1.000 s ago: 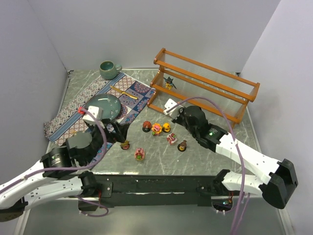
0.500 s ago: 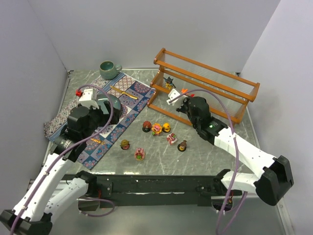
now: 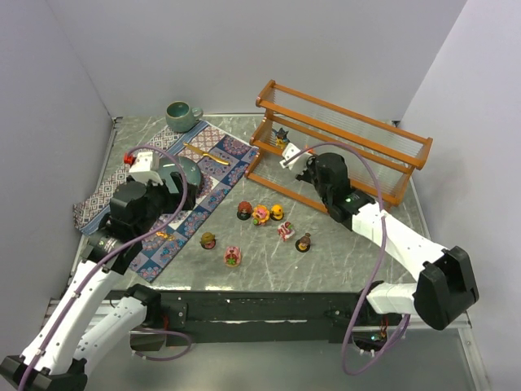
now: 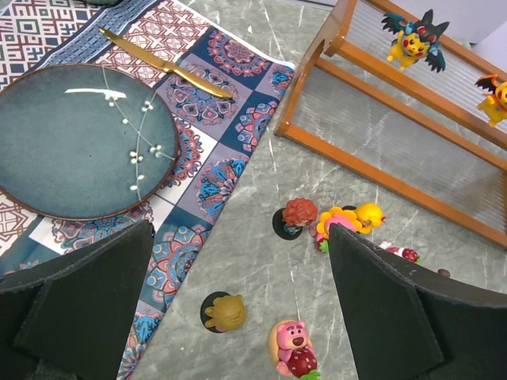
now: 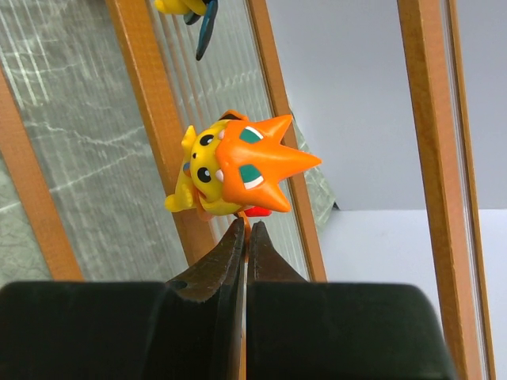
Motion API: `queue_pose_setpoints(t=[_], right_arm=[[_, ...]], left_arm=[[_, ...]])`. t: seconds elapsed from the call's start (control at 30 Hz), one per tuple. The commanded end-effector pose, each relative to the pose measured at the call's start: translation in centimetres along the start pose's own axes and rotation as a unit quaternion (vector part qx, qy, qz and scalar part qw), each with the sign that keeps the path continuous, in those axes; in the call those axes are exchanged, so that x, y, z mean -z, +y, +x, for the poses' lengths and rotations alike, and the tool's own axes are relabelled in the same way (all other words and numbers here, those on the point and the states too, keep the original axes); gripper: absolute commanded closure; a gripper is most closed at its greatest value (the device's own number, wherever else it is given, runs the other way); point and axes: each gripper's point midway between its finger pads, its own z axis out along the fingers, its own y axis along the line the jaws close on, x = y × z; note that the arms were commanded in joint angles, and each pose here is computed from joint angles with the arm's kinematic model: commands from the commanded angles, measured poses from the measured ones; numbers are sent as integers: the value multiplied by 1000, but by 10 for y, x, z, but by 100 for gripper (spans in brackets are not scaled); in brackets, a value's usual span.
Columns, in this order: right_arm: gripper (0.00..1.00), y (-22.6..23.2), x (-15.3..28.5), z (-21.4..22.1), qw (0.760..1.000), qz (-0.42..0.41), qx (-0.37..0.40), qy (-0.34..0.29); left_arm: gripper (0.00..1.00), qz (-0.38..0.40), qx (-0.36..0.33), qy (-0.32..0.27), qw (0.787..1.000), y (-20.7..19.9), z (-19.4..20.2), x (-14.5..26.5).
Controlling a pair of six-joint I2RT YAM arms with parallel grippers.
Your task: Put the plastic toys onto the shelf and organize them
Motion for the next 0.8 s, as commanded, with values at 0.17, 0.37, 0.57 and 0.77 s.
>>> queue_pose_setpoints(t=[0.17, 0.37, 0.57, 0.77], right_arm=[[100, -32, -16, -20, 998, 56, -2, -27], [100, -30, -27, -19, 998, 58, 3, -24], [100, -34, -34, -14, 998, 67, 4, -17], [100, -36, -40, -13, 998, 67, 5, -20]], left_arm=[[3, -11, -10, -18, 1000, 6, -7, 3], [3, -12, -10, -19, 1000, 7, -6, 3], [3, -9, -11, -18, 1000, 6, -5, 4], [3, -8, -12, -18, 1000, 5, -5, 4]])
